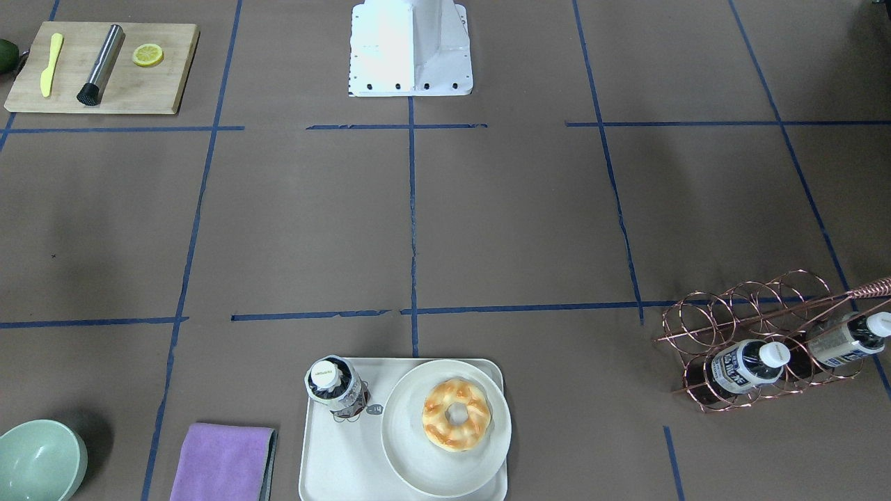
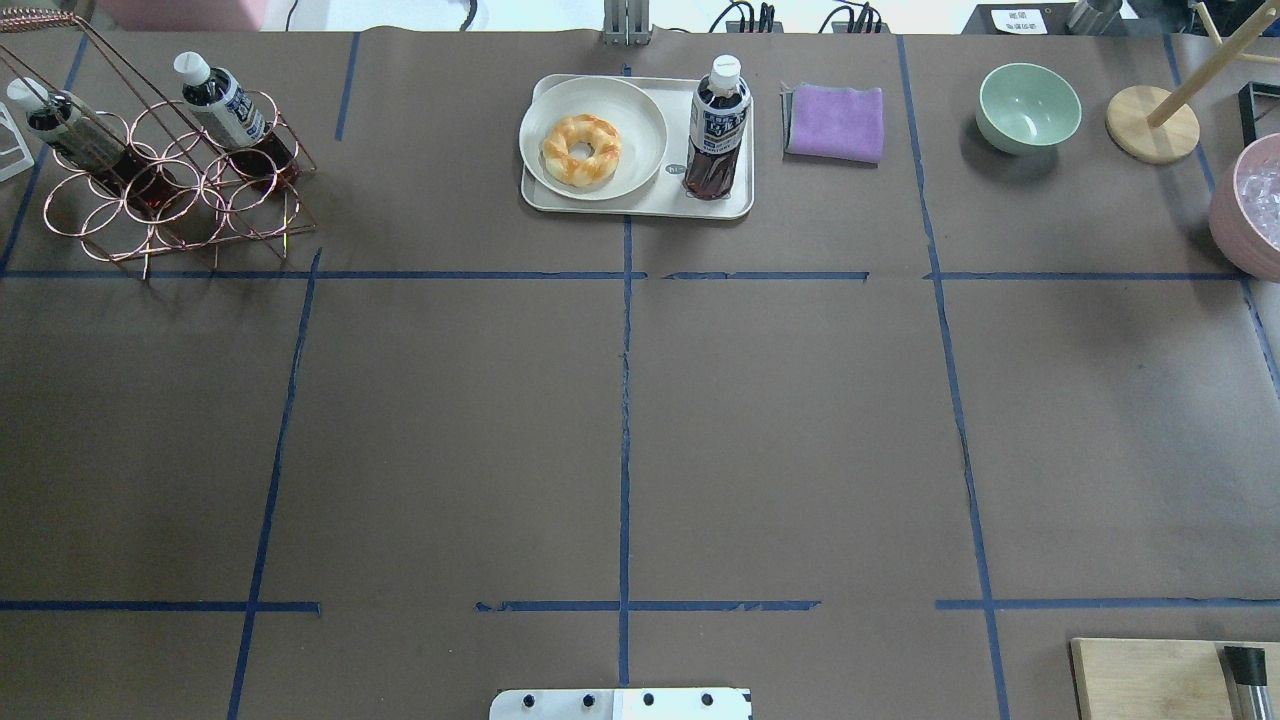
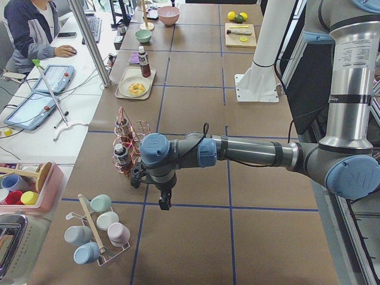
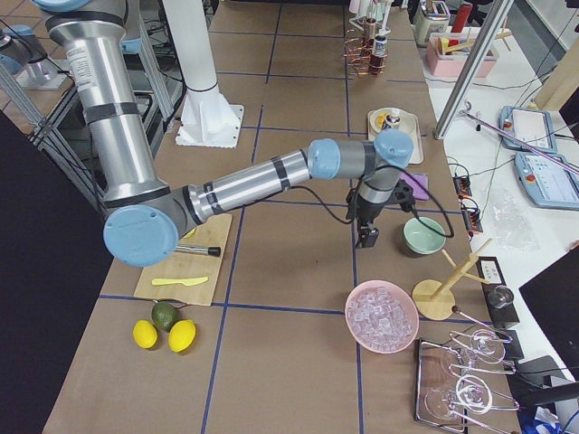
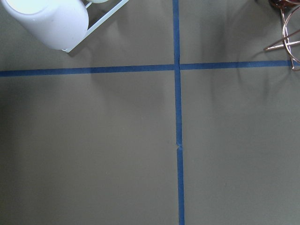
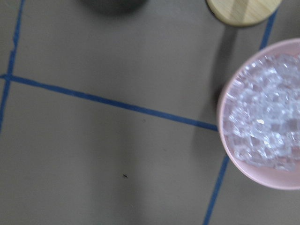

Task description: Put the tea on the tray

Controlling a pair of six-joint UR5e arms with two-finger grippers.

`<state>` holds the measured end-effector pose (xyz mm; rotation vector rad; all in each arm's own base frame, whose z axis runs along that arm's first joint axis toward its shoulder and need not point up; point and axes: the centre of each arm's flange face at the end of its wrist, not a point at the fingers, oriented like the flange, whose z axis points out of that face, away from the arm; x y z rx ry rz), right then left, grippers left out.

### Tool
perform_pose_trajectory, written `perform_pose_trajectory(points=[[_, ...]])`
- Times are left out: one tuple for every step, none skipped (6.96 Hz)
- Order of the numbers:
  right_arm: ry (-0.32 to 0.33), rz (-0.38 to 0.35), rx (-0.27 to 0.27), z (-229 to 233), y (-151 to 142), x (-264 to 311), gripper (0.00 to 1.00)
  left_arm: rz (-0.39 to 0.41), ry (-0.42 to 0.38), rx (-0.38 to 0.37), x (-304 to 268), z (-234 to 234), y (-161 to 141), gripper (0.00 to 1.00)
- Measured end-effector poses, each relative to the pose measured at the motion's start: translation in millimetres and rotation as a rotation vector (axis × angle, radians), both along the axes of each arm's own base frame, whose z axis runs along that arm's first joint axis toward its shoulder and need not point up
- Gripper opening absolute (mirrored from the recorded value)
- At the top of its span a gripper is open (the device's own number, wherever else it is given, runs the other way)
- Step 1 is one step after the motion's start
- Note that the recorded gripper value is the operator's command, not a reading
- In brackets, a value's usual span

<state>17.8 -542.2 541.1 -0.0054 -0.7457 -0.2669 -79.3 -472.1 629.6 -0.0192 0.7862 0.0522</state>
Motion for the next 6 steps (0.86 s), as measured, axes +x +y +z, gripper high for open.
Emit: perform_pose_trajectory(points=[[-0.003, 0.017, -0.027, 37, 33, 35, 1.0, 0.0, 0.002, -0.007, 0, 3, 3, 1.0], [-0.003, 0.05, -0.064, 64, 65, 60, 1.0, 0.0, 0.007, -0.018, 1, 9, 10, 1.0], [-0.001, 0.076, -0.087, 74, 86, 70, 1.0, -0.001, 0.01, -0.026, 1, 12, 14, 1.0], [0.004, 0.093, -0.093, 76, 94, 73, 1.0, -0.001, 0.008, -0.036, 1, 15, 17, 1.0], [0.01, 0.105, -0.082, 80, 99, 74, 1.0, -0.001, 0.004, -0.043, 1, 18, 21, 1.0], [0.015, 0.134, -0.069, 86, 105, 74, 1.0, -0.001, 0.002, -0.046, 1, 19, 22, 1.0]])
